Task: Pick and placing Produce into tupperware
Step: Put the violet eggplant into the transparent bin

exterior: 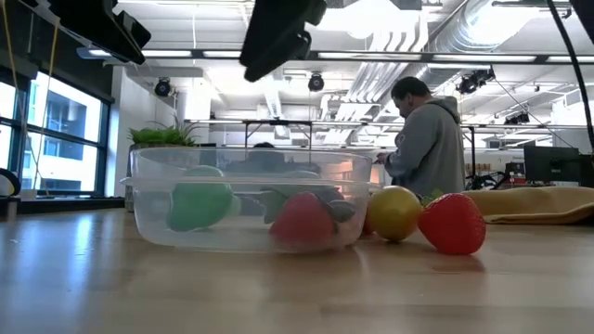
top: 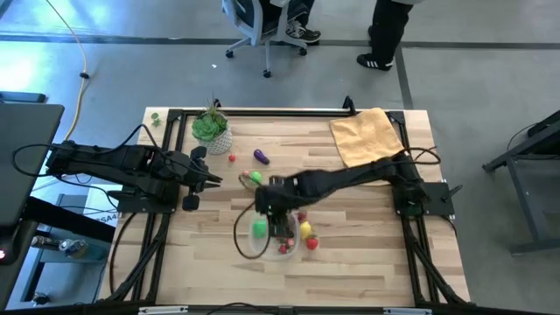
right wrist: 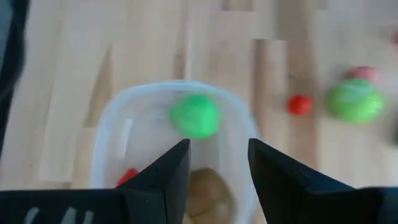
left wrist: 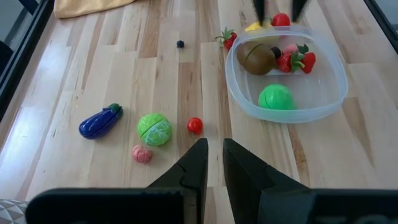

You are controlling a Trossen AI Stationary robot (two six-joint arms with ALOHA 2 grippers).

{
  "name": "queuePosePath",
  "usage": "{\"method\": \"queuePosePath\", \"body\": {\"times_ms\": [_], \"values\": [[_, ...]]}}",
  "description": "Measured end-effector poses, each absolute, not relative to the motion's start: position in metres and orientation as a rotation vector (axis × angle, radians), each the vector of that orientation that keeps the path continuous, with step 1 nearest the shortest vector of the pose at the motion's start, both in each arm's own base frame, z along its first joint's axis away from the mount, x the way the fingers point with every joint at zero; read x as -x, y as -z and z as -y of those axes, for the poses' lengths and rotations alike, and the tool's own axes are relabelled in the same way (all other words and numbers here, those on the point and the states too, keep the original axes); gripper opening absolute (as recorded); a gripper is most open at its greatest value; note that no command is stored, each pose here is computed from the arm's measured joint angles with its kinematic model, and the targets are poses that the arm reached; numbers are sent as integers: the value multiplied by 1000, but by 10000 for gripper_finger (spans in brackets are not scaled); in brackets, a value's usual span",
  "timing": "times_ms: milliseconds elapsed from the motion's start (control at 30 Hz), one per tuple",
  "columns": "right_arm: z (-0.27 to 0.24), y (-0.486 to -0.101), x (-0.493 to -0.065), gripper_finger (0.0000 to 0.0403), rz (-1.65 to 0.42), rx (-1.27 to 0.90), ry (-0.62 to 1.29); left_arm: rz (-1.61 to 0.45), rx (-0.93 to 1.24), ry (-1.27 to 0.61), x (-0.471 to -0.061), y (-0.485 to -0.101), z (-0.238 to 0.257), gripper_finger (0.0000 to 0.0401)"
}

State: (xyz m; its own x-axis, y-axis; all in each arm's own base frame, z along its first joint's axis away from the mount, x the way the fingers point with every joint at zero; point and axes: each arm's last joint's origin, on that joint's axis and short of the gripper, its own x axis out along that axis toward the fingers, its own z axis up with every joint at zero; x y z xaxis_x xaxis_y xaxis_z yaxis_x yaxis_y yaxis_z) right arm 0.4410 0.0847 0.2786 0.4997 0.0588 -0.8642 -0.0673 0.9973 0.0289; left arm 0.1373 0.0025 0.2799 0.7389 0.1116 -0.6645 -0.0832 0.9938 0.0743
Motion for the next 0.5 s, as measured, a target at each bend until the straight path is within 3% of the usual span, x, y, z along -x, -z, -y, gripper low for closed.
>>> {"method": "queuePosePath", "body": {"times_ms": [200,500], "values": [[-39,-298,-440,153,-1087,-24,50,-732,-40,-107,-137,-280,-2,40],[30,-289,-437,153,-1148,-139,116,-732,-41,-107,-137,-280,-2,40]]}}
